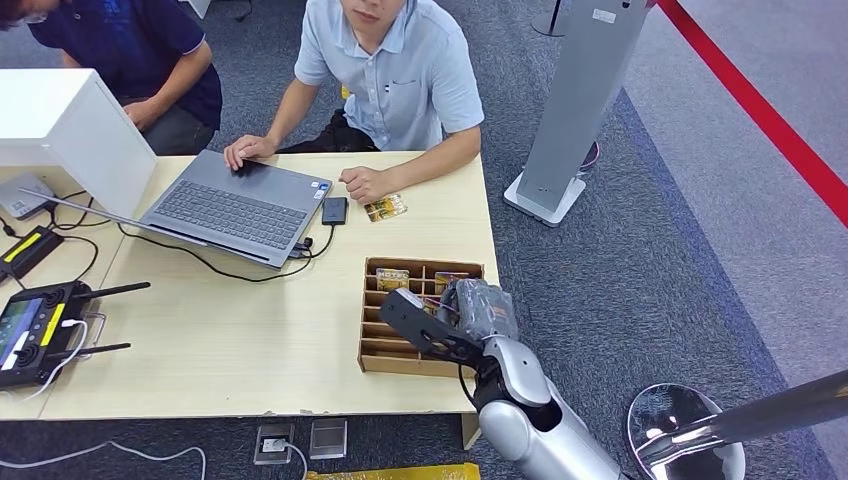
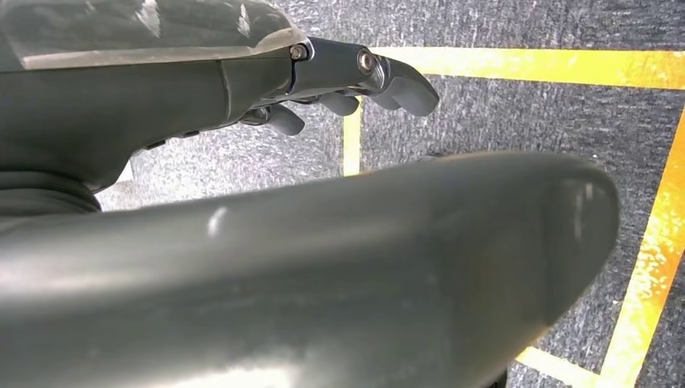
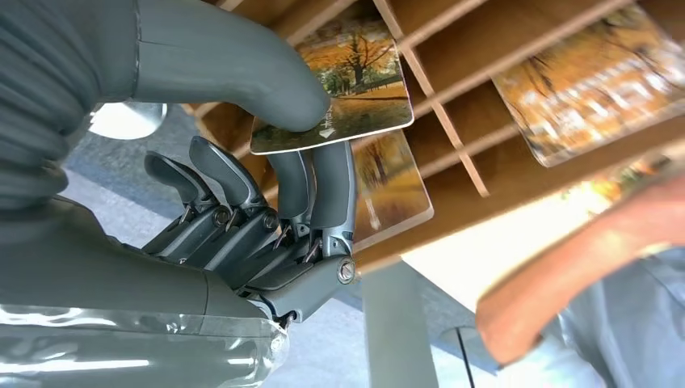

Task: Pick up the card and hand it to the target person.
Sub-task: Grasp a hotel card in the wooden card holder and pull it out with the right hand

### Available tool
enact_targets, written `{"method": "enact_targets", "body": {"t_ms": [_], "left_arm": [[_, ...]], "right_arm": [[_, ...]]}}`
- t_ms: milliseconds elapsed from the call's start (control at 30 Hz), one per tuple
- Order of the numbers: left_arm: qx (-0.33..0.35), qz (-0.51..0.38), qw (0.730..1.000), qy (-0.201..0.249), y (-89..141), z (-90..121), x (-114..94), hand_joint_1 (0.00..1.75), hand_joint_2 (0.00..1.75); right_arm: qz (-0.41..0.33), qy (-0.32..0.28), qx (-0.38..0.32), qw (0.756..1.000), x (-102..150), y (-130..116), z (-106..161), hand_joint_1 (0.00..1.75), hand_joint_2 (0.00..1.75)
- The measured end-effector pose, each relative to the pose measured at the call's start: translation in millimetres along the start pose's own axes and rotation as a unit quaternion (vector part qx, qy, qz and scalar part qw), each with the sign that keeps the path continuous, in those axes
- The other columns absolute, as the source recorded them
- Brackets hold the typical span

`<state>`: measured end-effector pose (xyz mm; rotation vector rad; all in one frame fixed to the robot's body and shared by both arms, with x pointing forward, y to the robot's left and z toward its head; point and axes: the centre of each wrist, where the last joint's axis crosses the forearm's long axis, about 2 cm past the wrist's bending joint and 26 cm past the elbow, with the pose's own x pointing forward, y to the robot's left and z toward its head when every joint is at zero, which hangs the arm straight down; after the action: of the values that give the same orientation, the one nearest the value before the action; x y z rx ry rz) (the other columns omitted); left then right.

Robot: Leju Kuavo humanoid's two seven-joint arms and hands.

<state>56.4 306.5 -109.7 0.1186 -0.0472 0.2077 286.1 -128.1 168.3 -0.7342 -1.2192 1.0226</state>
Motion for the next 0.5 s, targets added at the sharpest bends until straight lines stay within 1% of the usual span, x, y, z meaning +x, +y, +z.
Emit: {"method": "enact_targets", "body": {"t_ms": [233,500], "left_arm": [[-0.001,0.004,1.000,0.000,0,0,0,0.00,0.00],[-0.001,0.007,1.000,-0.003,0,0,0,0.00,0.00]], "right_arm": [[-0.019,-0.023,-0.029,0.999,3,-18,7,1.68,1.75],[-0.037,-0.062,-0.079,0.994,10,-46,20,1.68,1.75]]}}
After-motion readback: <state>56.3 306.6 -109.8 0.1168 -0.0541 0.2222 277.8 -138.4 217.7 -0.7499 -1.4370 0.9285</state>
